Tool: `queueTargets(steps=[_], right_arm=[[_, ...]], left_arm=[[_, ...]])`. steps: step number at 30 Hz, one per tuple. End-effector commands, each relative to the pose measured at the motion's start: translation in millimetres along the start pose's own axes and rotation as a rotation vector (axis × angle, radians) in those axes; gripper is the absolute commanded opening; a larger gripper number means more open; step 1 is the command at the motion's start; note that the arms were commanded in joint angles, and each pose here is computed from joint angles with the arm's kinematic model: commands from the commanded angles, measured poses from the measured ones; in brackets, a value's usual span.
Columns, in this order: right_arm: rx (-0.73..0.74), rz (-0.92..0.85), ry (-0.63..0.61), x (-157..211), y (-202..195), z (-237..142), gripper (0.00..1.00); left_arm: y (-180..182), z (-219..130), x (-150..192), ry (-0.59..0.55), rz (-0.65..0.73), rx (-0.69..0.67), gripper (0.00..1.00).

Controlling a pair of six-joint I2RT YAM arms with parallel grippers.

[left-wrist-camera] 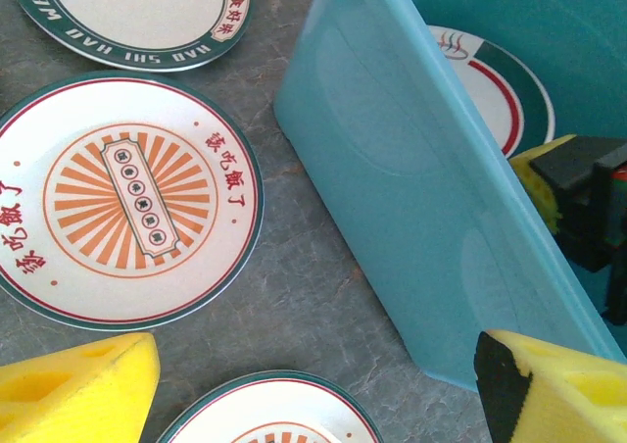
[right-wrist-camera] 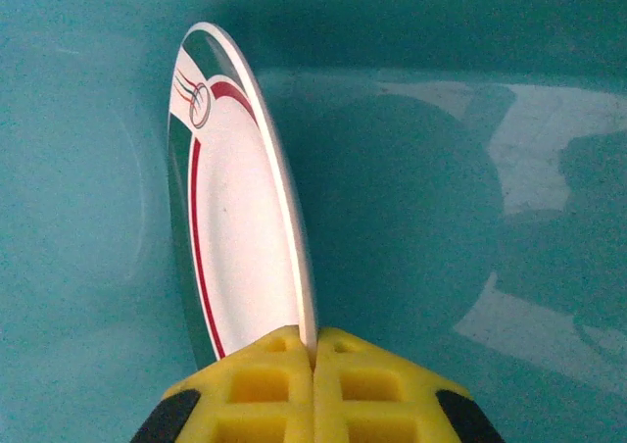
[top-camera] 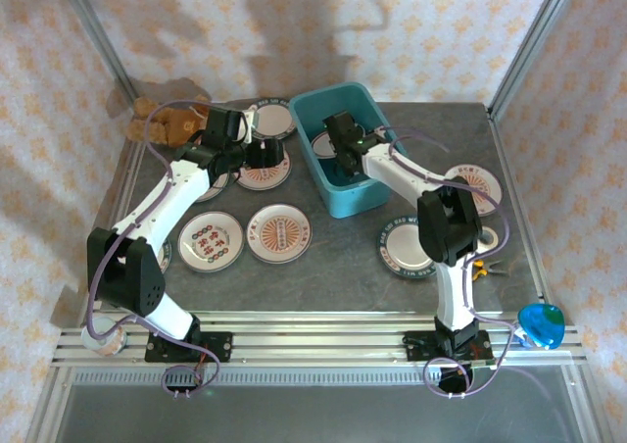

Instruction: Place the plates into the plastic bin on the countertop

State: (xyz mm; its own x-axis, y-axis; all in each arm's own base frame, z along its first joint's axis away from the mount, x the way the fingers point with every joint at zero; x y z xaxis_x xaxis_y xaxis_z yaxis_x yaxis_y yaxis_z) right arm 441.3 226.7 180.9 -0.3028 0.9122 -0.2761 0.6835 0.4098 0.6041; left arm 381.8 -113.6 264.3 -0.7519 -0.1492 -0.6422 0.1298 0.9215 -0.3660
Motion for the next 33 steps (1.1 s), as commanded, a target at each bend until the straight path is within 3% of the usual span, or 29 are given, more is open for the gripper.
queueTargets(steps=[1, 11, 17, 25, 33], right_arm=[[-0.018, 0.021, -0.005, 7.3, 7.8, 3.6, 0.00], [0.049, -0.025, -0.006, 15.0, -1.4, 14.5, 0.00], [0.082, -0.040, 0.009, 17.9, -8.2, 20.2, 0.12], [0.078, -0.075, -0.022, 8.5, -2.8, 2.7, 0.41], [0.042, -0.105, 0.006, 3.6, 2.5, -17.6, 0.62]], left_arm=[[6.3, -3.6, 0.1, -0.012, -0.012, -0.028, 0.86], [9.3, -4.3, 3.4, 0.002, -0.002, -0.049, 0.86], [11.6, -3.6, 4.7, 0.010, -0.012, -0.063, 0.86], [18.0, -0.5, 11.6, 0.028, -0.073, -0.098, 0.86], [24.2, 1.3, 16.9, 0.042, -0.129, -0.124, 0.86]])
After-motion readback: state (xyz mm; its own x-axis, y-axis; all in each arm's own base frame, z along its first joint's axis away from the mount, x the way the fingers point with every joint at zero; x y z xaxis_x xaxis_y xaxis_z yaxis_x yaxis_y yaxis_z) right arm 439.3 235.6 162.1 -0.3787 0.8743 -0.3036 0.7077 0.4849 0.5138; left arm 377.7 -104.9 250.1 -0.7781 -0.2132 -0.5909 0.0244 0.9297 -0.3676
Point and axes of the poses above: each hand's point on the last joint's axis, 136 mm out from that joint toward the fingers, its own z axis out along the fingers, its own y axis along the line the jaws close on, x = y × z, the point moved 7 cm from there along -z, back along the fingers, and after that the axes turned 1 degree about z, right-handed, at the moved point
